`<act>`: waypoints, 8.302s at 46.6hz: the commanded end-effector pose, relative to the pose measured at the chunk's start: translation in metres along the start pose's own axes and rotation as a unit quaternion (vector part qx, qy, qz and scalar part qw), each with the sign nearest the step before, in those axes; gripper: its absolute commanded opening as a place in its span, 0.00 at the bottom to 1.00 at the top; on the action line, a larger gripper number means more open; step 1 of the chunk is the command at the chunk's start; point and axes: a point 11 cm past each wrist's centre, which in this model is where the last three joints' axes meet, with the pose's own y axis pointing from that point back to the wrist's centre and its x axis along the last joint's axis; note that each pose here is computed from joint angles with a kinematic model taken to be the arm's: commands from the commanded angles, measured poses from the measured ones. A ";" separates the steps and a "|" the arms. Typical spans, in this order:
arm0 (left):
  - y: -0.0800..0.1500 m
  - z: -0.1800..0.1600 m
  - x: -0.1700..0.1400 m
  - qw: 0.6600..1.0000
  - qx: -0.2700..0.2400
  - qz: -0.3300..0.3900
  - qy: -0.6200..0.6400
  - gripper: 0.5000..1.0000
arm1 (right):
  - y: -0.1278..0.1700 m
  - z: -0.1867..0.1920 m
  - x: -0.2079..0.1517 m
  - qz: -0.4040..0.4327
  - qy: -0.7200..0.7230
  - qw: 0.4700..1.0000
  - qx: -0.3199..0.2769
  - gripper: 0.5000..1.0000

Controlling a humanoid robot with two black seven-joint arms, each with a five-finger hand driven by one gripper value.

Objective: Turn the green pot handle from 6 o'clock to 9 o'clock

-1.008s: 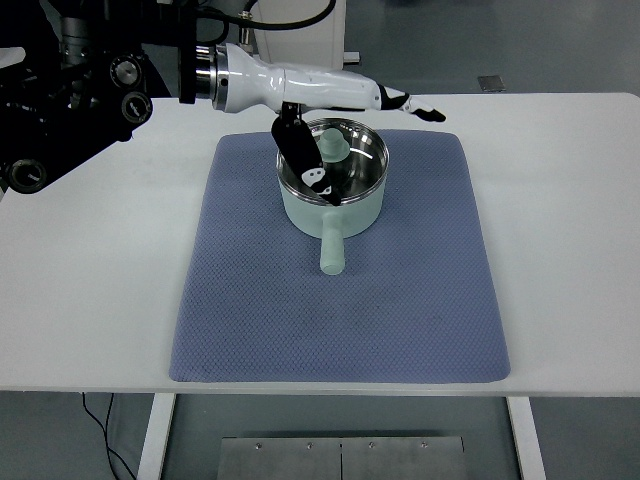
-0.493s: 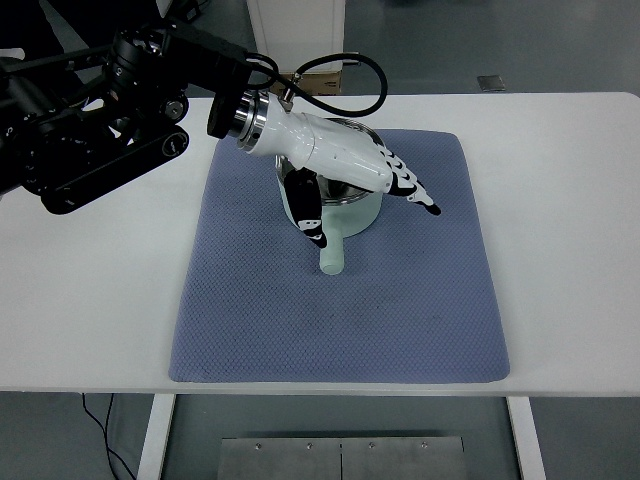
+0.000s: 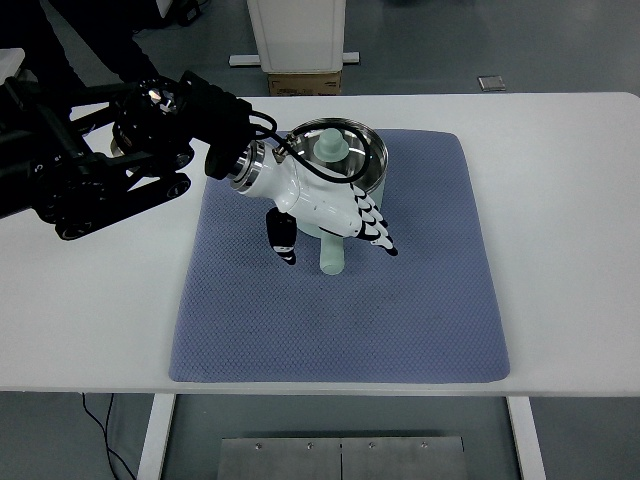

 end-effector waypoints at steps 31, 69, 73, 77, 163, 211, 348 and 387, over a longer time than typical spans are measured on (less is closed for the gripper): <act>-0.023 0.007 -0.019 0.999 -0.011 -0.049 -0.022 1.00 | 0.000 0.000 0.000 0.000 0.000 1.000 0.000 1.00; -0.032 0.009 -0.032 0.997 -0.014 -0.075 -0.024 1.00 | 0.000 0.000 0.000 0.000 0.000 1.000 0.000 1.00; -0.031 0.009 -0.033 0.997 -0.014 -0.077 -0.024 1.00 | 0.000 0.000 0.000 0.000 0.000 1.000 0.000 1.00; -0.029 0.007 -0.036 0.996 -0.011 -0.081 -0.022 1.00 | 0.000 0.000 0.000 0.000 0.000 1.000 0.000 1.00; 0.023 -0.028 -0.066 0.991 0.055 -0.123 -0.006 1.00 | 0.000 0.000 0.000 0.000 0.000 1.000 0.000 1.00; 0.067 -0.061 -0.091 0.982 0.123 -0.146 0.012 1.00 | 0.000 0.000 0.000 0.000 0.000 1.000 0.000 1.00; 0.163 -0.136 0.028 0.654 0.075 0.571 0.490 1.00 | 0.000 0.000 0.000 0.000 0.000 1.000 0.000 1.00; 0.156 -0.161 -0.104 0.311 0.043 0.691 0.651 1.00 | 0.000 0.000 0.000 0.000 0.000 1.000 0.000 1.00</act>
